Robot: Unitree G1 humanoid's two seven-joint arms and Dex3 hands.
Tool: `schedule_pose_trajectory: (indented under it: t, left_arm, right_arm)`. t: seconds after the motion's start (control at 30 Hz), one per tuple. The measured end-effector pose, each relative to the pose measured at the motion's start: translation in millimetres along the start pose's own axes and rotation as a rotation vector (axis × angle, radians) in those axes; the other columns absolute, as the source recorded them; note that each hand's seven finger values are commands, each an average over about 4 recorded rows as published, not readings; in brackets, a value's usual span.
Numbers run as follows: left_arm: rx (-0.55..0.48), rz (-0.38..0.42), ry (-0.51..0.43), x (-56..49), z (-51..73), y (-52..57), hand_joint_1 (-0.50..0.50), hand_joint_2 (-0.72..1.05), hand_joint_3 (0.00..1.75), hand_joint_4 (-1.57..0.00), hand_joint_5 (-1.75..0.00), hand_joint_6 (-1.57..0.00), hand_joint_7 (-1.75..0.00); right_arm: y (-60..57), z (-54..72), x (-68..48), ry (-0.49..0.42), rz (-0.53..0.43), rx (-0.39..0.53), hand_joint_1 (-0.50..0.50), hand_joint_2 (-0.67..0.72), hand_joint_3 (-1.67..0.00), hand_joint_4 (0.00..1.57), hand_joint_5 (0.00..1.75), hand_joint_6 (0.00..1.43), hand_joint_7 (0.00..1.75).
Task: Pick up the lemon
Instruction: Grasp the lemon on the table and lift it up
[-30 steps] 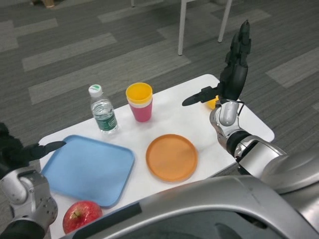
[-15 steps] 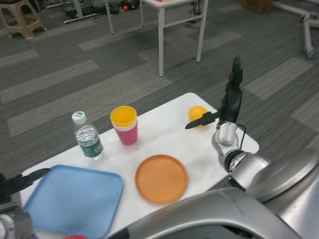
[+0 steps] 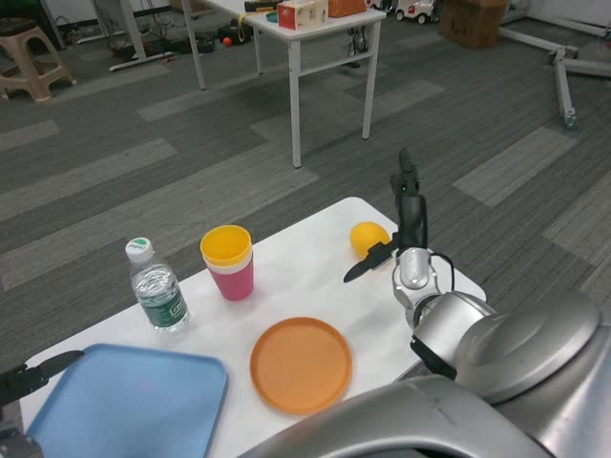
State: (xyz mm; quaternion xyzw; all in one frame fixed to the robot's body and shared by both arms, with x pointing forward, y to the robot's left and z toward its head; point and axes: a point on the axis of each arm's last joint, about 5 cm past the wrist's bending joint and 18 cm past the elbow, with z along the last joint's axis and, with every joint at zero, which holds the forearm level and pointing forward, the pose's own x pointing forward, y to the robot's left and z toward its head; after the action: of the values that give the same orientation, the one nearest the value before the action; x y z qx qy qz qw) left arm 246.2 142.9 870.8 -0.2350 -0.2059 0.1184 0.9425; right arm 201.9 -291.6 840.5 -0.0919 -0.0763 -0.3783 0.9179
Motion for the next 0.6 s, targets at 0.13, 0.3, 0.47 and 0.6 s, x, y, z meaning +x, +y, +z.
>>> schedule_pose_trajectory:
  t: [0.13,0.3,0.47,0.6]
  left_arm:
    - [-0.001,-0.005,0.003,-0.6,-0.6,-0.9,-0.19,-0.28,0.09,0.0,0.0,0.0,-0.07]
    - [-0.002,-0.016,0.011,-1.8,-1.6,-2.4,-0.19,-0.33,0.09,0.0,0.0,0.0,-0.07]
    - [-0.001,-0.022,0.015,-2.5,-2.1,-3.3,-0.19,-0.35,0.09,0.0,0.0,0.0,-0.07]
    - [-0.001,-0.026,0.018,-2.9,-2.4,-3.7,-0.19,-0.37,0.09,0.0,0.0,0.0,-0.07]
  right_arm:
    - [3.1,-1.3,1.8,0.05,0.021,-0.039,-0.46,0.6,0.0,0.71,0.0,0.0,0.0]
    - [3.4,-3.8,3.1,0.112,0.033,-0.105,-0.46,0.6,0.0,0.54,0.0,0.0,0.0]
    - [-0.6,-7.1,1.7,0.155,0.013,-0.147,-0.46,0.6,0.0,0.51,0.0,0.0,0.0]
    - [-3.6,-9.4,0.1,0.182,-0.003,-0.173,-0.46,0.6,0.0,0.45,0.0,0.0,0.0]
